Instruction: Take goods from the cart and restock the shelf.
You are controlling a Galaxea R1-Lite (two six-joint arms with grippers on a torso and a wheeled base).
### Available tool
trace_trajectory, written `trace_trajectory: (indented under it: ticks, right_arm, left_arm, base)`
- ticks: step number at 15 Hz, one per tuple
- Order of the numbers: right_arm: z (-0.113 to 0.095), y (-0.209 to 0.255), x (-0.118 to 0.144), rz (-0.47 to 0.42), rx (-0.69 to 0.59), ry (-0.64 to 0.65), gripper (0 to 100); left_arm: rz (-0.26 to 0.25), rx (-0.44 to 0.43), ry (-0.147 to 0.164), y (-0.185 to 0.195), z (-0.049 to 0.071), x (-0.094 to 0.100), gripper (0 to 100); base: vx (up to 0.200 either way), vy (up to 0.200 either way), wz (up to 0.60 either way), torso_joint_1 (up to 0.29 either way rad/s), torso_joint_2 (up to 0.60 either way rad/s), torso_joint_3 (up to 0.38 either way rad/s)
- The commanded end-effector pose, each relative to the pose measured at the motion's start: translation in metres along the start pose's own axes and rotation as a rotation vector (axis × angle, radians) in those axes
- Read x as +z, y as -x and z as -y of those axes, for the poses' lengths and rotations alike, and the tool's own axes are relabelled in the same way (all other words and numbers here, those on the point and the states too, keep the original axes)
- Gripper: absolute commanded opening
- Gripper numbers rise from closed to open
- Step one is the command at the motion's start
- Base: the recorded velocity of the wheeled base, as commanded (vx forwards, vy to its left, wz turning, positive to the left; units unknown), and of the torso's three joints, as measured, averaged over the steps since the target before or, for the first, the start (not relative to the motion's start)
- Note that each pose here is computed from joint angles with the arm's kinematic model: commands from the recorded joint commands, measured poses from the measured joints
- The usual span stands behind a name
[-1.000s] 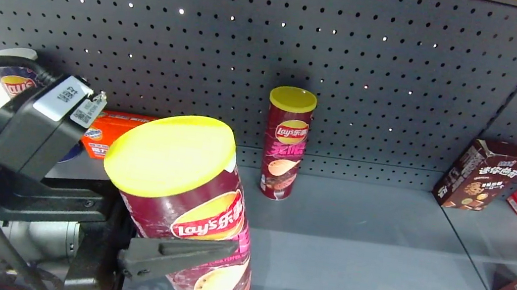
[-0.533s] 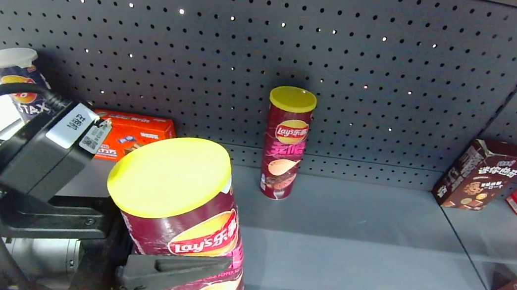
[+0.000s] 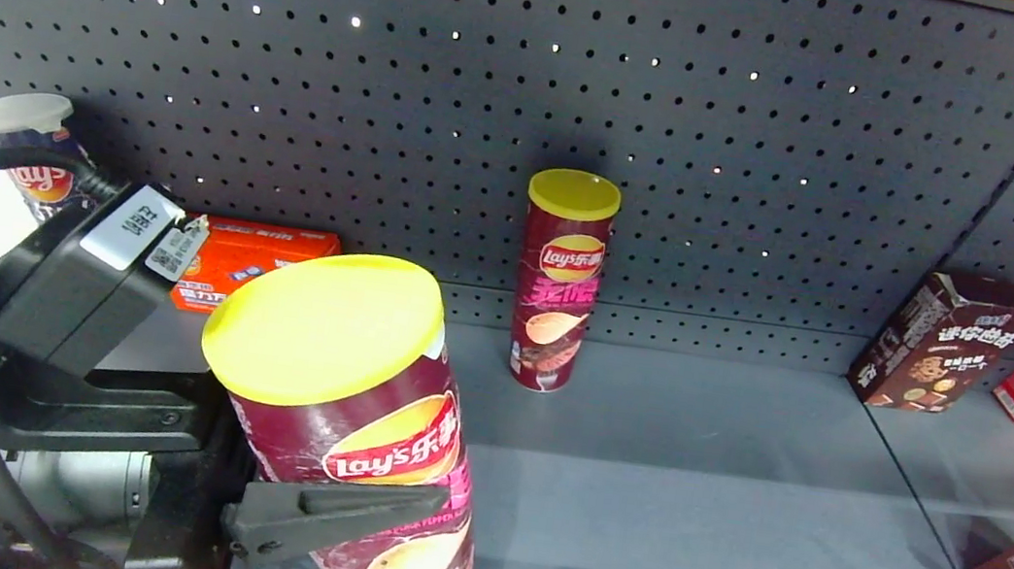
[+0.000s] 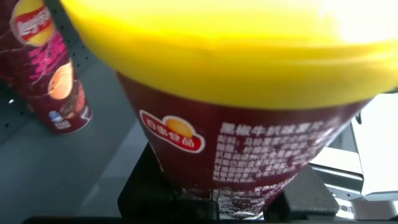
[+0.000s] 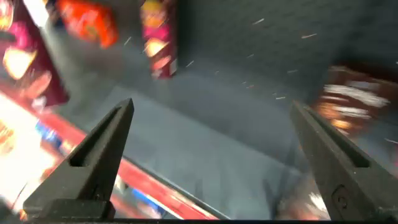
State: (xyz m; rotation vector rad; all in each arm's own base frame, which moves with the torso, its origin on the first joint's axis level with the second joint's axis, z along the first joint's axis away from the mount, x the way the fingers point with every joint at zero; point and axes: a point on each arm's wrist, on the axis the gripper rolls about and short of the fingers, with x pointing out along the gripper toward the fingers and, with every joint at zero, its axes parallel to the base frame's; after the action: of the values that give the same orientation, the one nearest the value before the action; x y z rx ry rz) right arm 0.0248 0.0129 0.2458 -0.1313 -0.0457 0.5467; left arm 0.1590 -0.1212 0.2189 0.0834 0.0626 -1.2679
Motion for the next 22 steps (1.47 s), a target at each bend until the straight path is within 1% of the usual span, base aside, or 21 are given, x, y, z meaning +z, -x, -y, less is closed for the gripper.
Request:
trace_trajectory:
  ticks: [1,4,5,6,7,8,9,10,11,12,13,15,17,18,22]
  right_arm:
    - [0.010,-0.048,-0.006,-0.124,0.119,-0.019,100]
    - [0.013,-0.074,-0.005,-0.141,0.166,-0.030,100]
    - [0.016,-0.091,0.000,-0.163,0.184,-0.039,100]
    - [0.018,-0.106,-0.001,-0.187,0.193,-0.050,100]
    - [0.022,-0.122,0.005,-0.151,0.197,-0.039,100]
    - [0.022,-0.122,0.005,-0.151,0.197,-0.039,100]
    - [0.019,-0.149,0.013,-0.103,0.341,-0.048,100]
    - [0.021,-0.171,0.013,-0.087,0.434,-0.045,100]
    - [0.022,-0.189,0.012,-0.063,0.474,-0.023,100]
    - [0.025,-0.207,0.008,-0.020,0.539,0.005,100]
    - [0.027,-0.219,0.005,0.016,0.618,0.012,100]
    - [0.029,-0.235,-0.005,0.044,0.735,0.009,100]
    - [0.030,-0.248,-0.015,0.069,0.847,0.005,100]
    - [0.033,-0.256,-0.020,0.073,0.870,0.003,100]
    - [0.039,-0.286,-0.031,0.051,0.850,-0.011,100]
  left_arm:
    - [0.001,0.015,0.002,0.003,-0.004,0.000,0]
    - [0.001,0.014,0.008,0.006,-0.007,-0.001,0]
    - [0.002,0.017,0.007,0.007,-0.007,-0.001,0]
    - [0.001,0.015,0.008,0.006,-0.007,-0.001,0]
    - [0.001,0.015,0.008,0.006,-0.007,-0.001,0]
    - [0.001,0.015,0.008,0.006,-0.007,-0.001,0]
    - [0.000,0.015,0.011,0.006,-0.008,-0.001,0]
    - [-0.003,0.013,0.012,0.005,-0.008,-0.001,0]
    - [-0.006,0.014,0.016,0.004,-0.009,-0.002,0]
    - [-0.007,0.014,0.017,0.004,-0.009,-0.002,0]
    - [-0.008,0.016,0.024,0.004,-0.010,-0.002,0]
    - [-0.007,0.017,0.035,0.005,-0.009,-0.003,0]
    - [-0.005,0.018,0.039,0.005,-0.008,-0.003,0]
    - [-0.005,0.018,0.039,0.005,-0.008,-0.003,0]
    - [-0.004,0.018,0.038,0.005,-0.008,-0.002,0]
  base:
    - [0.000,0.000,0.00,0.000,0.00,0.000]
    - [0.000,0.000,0.00,0.000,0.00,0.000]
    - [0.000,0.000,0.00,0.000,0.00,0.000]
    - [0.000,0.000,0.00,0.000,0.00,0.000]
    - [0.000,0.000,0.00,0.000,0.00,0.000]
    - [0.000,0.000,0.00,0.000,0.00,0.000]
    - [0.000,0.000,0.00,0.000,0.00,0.000]
    - [0.000,0.000,0.00,0.000,0.00,0.000]
    - [0.000,0.000,0.00,0.000,0.00,0.000]
    - [0.000,0.000,0.00,0.000,0.00,0.000]
    - [0.000,0.000,0.00,0.000,0.00,0.000]
    - [0.000,0.000,0.00,0.000,0.00,0.000]
    - [0.000,0.000,0.00,0.000,0.00,0.000]
    - [0.000,0.000,0.00,0.000,0.00,0.000]
    - [0.000,0.000,0.00,0.000,0.00,0.000]
